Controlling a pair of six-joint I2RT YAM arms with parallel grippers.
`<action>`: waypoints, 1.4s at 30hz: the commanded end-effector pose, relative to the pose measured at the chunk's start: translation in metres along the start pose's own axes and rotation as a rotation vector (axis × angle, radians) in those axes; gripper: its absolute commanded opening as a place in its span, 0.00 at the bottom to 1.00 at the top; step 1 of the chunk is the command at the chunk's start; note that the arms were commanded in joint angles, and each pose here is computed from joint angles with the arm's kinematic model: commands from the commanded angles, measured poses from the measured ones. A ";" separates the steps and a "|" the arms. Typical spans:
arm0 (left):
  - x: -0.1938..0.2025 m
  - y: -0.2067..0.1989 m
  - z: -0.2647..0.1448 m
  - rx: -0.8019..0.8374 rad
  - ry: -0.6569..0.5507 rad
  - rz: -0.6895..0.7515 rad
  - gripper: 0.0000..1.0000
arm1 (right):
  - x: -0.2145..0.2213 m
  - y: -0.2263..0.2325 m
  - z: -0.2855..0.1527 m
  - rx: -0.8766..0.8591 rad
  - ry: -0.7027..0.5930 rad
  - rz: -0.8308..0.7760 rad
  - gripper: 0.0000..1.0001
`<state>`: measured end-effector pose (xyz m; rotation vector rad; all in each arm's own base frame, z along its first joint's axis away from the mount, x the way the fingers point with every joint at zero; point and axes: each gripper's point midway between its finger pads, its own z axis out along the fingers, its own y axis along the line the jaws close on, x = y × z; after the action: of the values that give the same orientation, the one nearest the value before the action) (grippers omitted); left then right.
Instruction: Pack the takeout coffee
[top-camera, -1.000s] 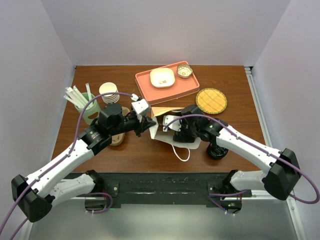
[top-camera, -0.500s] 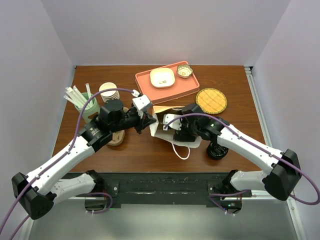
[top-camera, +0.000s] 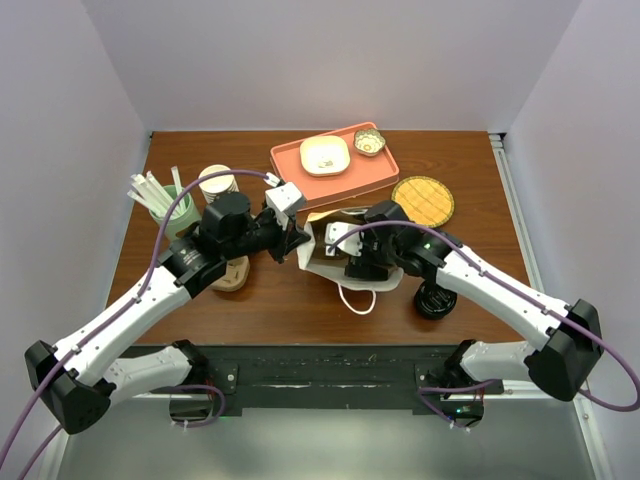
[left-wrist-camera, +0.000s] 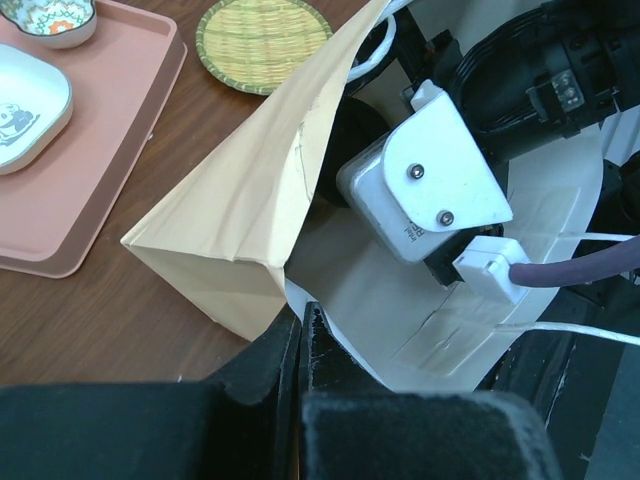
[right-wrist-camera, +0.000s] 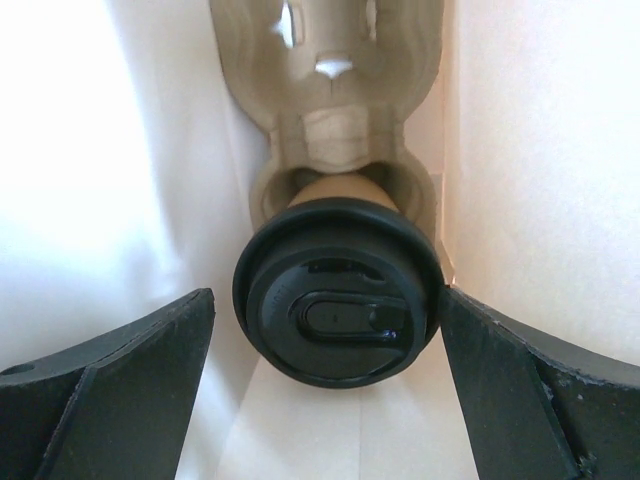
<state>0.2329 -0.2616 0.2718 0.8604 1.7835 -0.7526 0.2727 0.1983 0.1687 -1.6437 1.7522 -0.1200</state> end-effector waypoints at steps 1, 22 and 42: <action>-0.026 0.003 -0.005 -0.029 -0.048 -0.019 0.00 | -0.018 -0.014 -0.008 0.011 -0.044 0.022 0.98; -0.029 0.020 -0.003 -0.127 0.008 -0.092 0.00 | -0.058 -0.016 -0.019 -0.113 -0.131 0.071 0.96; -0.029 0.018 0.004 -0.107 0.044 -0.200 0.00 | -0.079 -0.028 -0.035 -0.118 -0.196 0.109 0.96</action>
<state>0.2561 -0.2575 0.2694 0.6654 2.0002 -0.7239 0.2696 0.2386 0.2209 -1.6210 1.7677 0.1293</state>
